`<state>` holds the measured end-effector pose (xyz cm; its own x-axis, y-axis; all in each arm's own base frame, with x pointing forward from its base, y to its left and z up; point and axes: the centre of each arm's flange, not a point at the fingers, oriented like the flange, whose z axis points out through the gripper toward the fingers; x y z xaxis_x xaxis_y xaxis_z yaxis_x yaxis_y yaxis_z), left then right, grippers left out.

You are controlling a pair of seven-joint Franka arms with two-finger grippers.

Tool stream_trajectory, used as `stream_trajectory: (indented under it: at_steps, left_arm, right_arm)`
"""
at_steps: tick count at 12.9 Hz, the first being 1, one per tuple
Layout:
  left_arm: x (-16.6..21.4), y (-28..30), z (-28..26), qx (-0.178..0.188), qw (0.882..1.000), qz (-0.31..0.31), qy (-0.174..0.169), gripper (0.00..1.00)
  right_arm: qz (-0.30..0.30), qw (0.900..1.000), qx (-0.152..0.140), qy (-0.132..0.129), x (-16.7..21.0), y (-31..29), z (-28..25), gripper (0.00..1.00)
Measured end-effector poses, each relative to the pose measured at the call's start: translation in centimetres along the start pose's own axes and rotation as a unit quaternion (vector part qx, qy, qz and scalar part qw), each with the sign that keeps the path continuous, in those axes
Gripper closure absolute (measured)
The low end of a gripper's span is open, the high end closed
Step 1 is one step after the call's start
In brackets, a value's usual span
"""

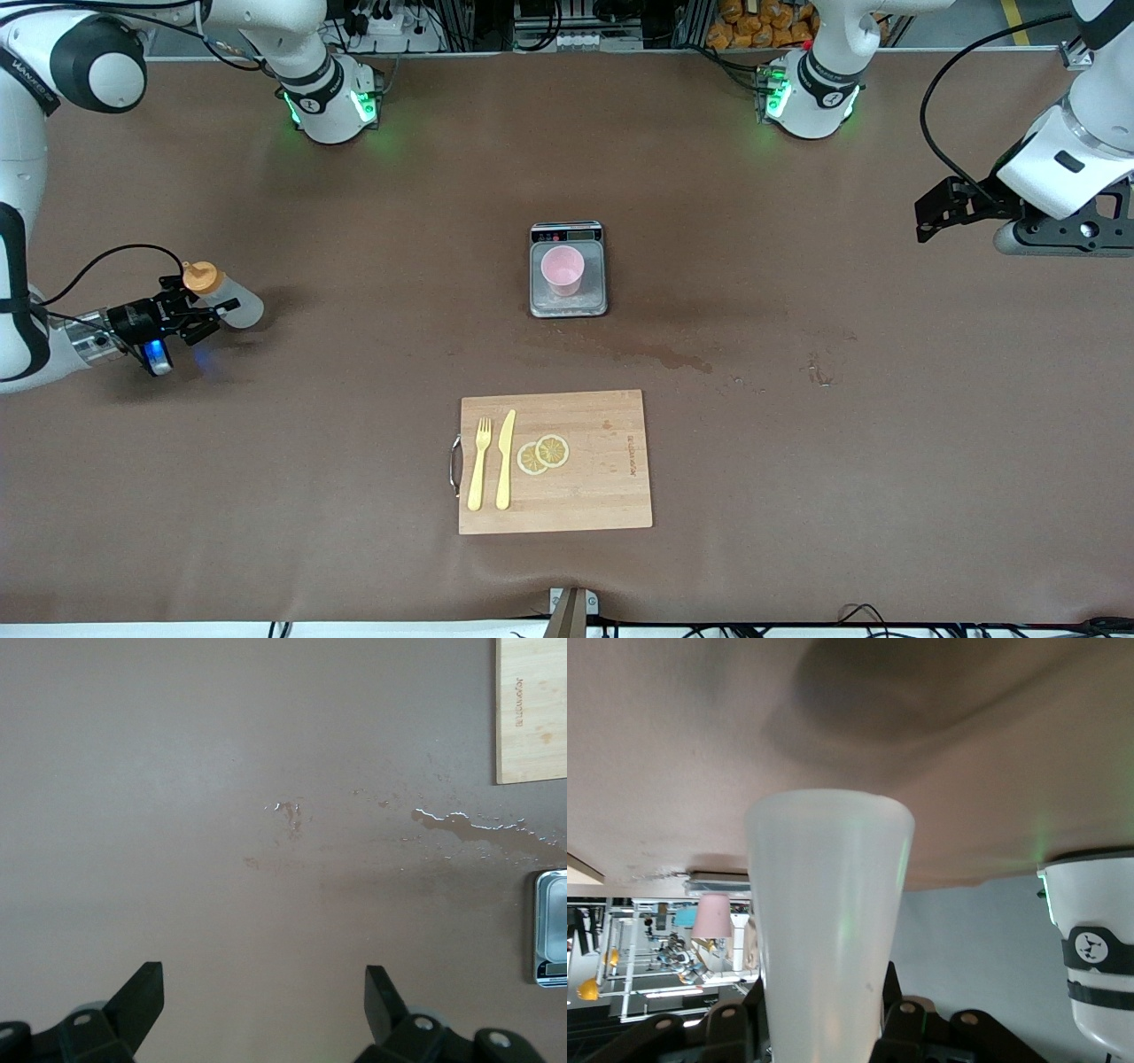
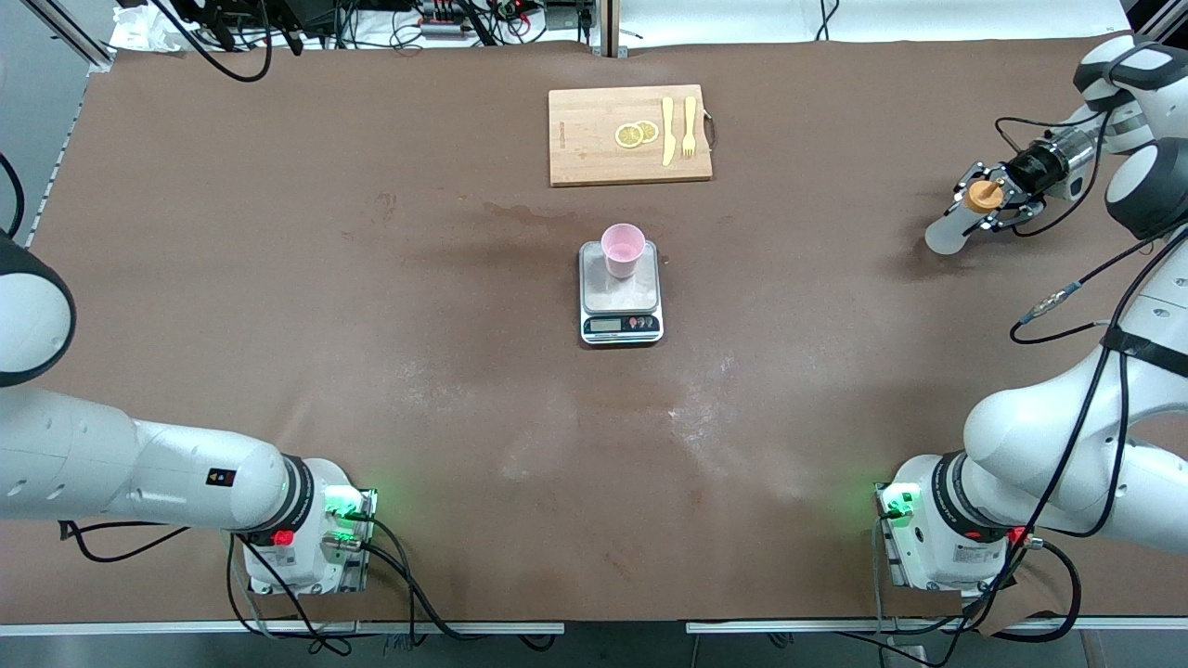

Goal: Add sauce to pink cup with both arms
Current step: 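Lower the bottle upright onto the table and open the right gripper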

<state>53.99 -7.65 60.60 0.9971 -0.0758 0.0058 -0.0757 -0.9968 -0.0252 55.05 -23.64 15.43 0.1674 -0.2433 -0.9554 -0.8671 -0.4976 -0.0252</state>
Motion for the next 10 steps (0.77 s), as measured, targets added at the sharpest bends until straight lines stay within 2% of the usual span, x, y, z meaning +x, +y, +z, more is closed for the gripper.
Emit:
stream_trajectory:
  at_steps: [3,6,7,9,10]
  left_arm:
    - [0.0,-0.1,0.1,0.000,1.000,0.000,-0.001,0.00]
    - [0.0,-0.1,0.2,0.000,1.000,0.000,-0.002,0.00]
    - [0.0,-0.1,0.3,0.000,1.000,0.000,-0.003,0.00]
    - [0.1,-0.1,0.4,0.001,1.000,-0.001,-0.004,0.00]
    - [0.1,-0.1,0.5,0.001,1.000,-0.001,-0.005,0.00]
  right_arm:
    - [-0.002,1.000,0.004,-0.001,0.3,0.2,0.0,0.48]
    - [-0.019,1.000,0.002,-0.012,1.8,0.4,1.0,0.45]
    - [-0.021,1.000,0.003,-0.016,2.1,0.4,1.2,0.39]
    - [-0.022,1.000,0.003,-0.017,2.2,0.4,1.3,0.38]
    - [-0.022,1.000,0.003,-0.017,2.2,0.4,1.2,0.30]
